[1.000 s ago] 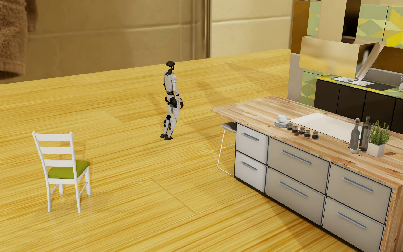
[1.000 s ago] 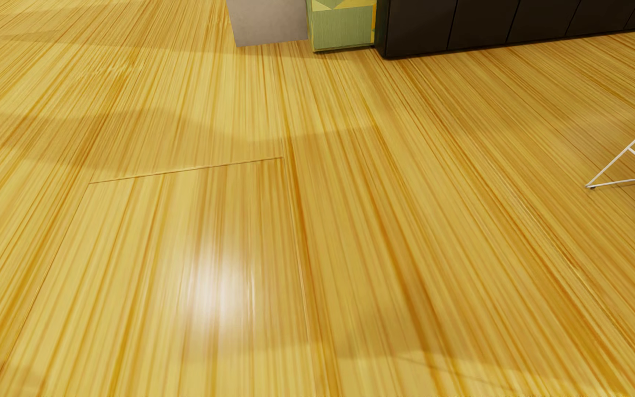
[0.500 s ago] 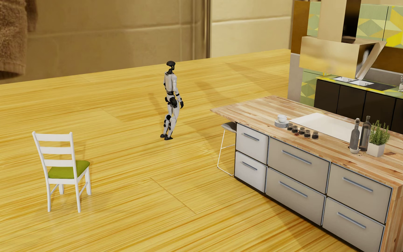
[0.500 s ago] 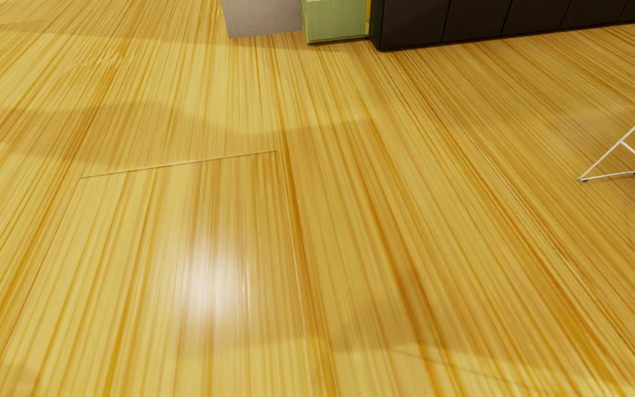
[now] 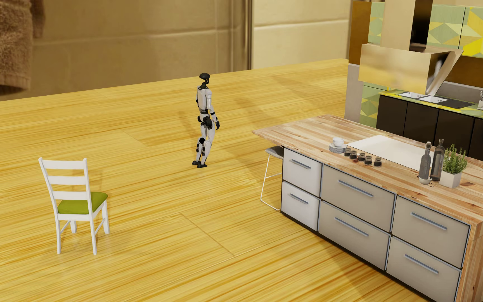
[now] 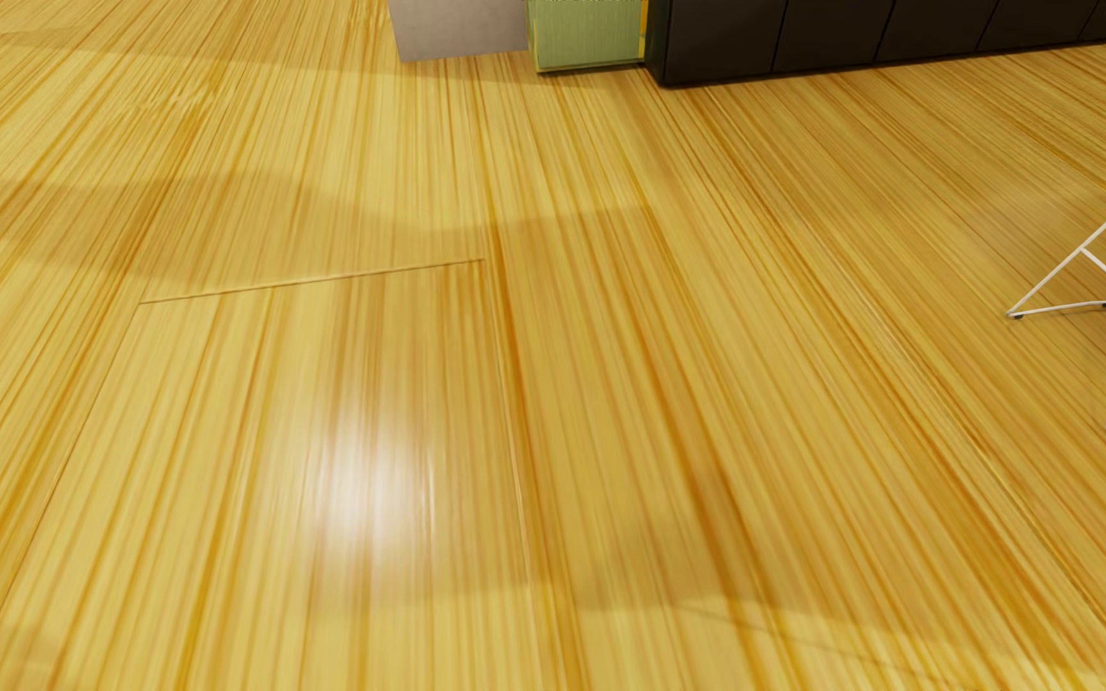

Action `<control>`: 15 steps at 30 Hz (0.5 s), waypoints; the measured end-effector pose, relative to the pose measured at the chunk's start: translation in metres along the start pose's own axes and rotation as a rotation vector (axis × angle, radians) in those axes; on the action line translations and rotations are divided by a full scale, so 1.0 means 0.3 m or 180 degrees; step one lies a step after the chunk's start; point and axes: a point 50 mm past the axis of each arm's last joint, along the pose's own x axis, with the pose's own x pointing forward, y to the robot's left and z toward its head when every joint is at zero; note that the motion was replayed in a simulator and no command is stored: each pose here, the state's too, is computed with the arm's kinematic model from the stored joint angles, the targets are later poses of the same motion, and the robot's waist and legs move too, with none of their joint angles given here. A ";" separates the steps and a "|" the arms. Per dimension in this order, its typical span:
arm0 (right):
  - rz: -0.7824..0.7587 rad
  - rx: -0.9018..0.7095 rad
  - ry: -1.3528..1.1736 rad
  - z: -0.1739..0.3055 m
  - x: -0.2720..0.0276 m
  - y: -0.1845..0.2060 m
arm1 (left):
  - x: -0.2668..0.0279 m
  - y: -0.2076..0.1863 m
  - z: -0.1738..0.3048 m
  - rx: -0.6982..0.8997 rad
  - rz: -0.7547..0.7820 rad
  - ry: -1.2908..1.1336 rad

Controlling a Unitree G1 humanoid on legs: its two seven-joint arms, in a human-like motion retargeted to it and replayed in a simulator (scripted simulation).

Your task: Stand still

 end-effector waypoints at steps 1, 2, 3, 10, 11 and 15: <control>0.0000 0.0003 -0.0002 0.000 0.000 0.000 | 0.000 0.000 0.001 -0.0003 0.0001 -0.0003; -0.0003 0.0012 -0.0005 0.000 0.000 0.000 | 0.000 0.000 -0.001 -0.0012 0.0003 0.0004; 0.0002 0.0011 -0.0008 0.001 0.000 0.002 | 0.000 0.001 -0.002 -0.0010 0.0004 0.0008; 0.0012 -0.0016 -0.0012 0.004 0.001 0.003 | 0.000 -0.002 0.001 0.0003 -0.0005 -0.0001; 0.0008 -0.0003 -0.0016 0.005 0.001 0.003 | 0.000 -0.001 0.003 0.0016 -0.0007 -0.0009; 0.0001 -0.0006 -0.0011 0.003 0.000 0.000 | 0.000 -0.002 0.001 0.0010 -0.0008 -0.0003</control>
